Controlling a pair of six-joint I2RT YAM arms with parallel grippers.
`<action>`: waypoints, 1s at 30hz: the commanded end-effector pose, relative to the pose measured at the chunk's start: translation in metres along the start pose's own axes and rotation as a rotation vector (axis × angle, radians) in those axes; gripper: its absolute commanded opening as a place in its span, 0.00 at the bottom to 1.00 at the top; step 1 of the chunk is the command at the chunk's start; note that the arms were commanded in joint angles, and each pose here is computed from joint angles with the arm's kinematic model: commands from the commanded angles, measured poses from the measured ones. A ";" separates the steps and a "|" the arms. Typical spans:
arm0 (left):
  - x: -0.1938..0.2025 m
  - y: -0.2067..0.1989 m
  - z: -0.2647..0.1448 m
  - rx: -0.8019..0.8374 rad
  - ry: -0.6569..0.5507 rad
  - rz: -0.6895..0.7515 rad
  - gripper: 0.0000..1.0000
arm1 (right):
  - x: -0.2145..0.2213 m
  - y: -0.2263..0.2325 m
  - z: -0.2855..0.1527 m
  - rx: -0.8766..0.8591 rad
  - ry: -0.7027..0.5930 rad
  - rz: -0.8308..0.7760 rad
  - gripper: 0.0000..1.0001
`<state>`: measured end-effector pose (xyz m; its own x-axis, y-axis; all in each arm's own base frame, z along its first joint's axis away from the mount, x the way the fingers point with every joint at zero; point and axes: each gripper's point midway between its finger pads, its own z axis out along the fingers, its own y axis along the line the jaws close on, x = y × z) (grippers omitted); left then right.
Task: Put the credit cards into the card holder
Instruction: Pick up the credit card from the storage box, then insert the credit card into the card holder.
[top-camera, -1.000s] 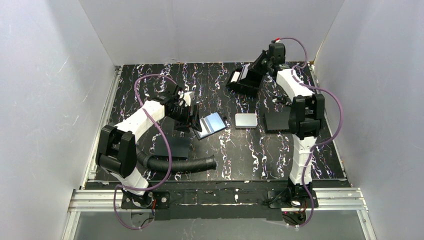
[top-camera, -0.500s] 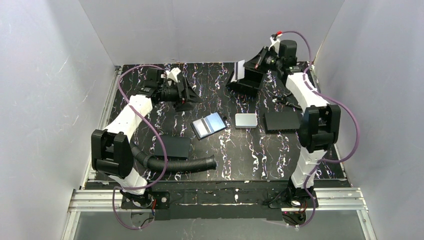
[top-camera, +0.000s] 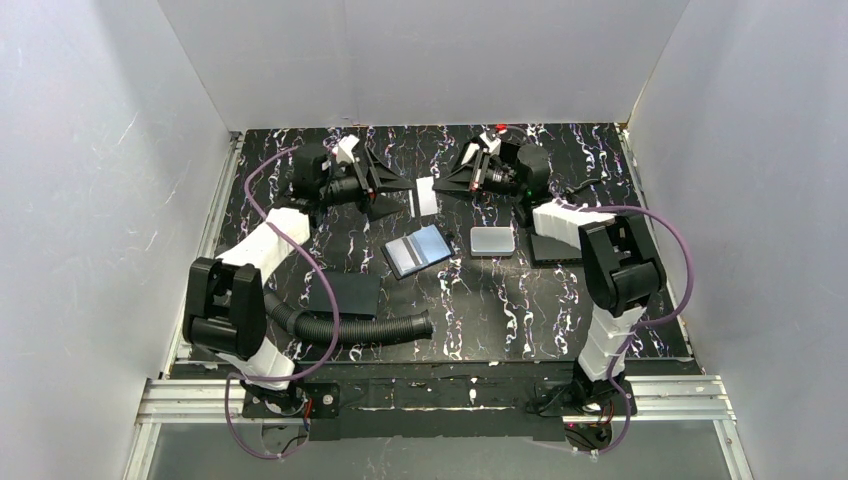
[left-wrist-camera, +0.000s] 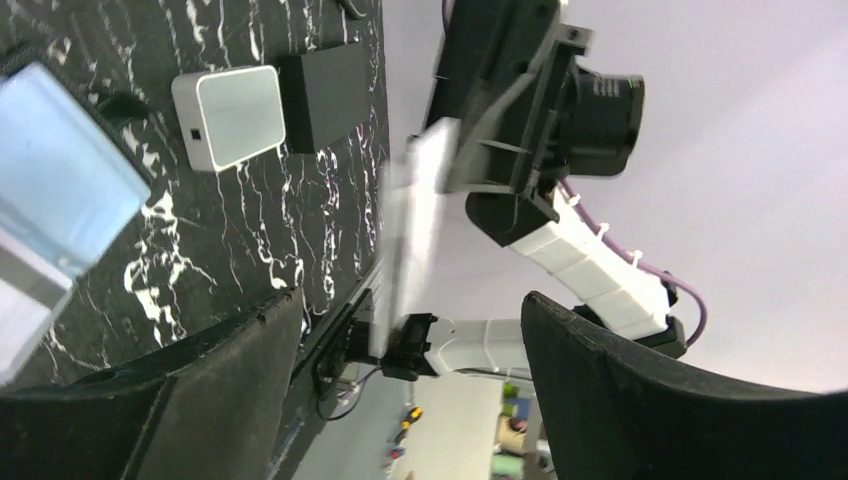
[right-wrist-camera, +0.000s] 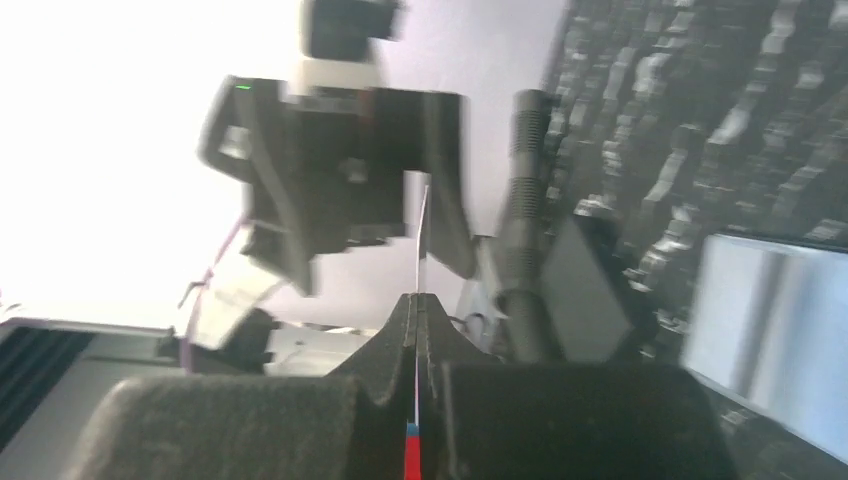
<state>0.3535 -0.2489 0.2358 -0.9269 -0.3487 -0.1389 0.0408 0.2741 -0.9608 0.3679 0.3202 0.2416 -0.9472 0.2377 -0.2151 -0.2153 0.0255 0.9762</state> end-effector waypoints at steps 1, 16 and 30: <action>0.009 -0.014 -0.012 0.017 -0.075 -0.033 0.77 | 0.022 0.064 -0.004 -0.312 0.041 -0.012 0.01; 0.022 -0.033 -0.017 0.048 -0.095 0.037 0.00 | 0.034 0.028 0.011 -0.193 0.049 -0.010 0.01; 0.022 0.111 0.003 -0.464 -0.322 0.127 0.00 | 0.028 -0.142 -0.022 0.602 0.225 -0.366 0.59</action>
<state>0.3241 -0.2490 0.1626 -0.8143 -0.4834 -0.3213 -0.0107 0.5659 -0.8244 0.3875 0.3120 0.1484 -0.8618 0.1033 -0.4967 -0.3748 0.5303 0.7605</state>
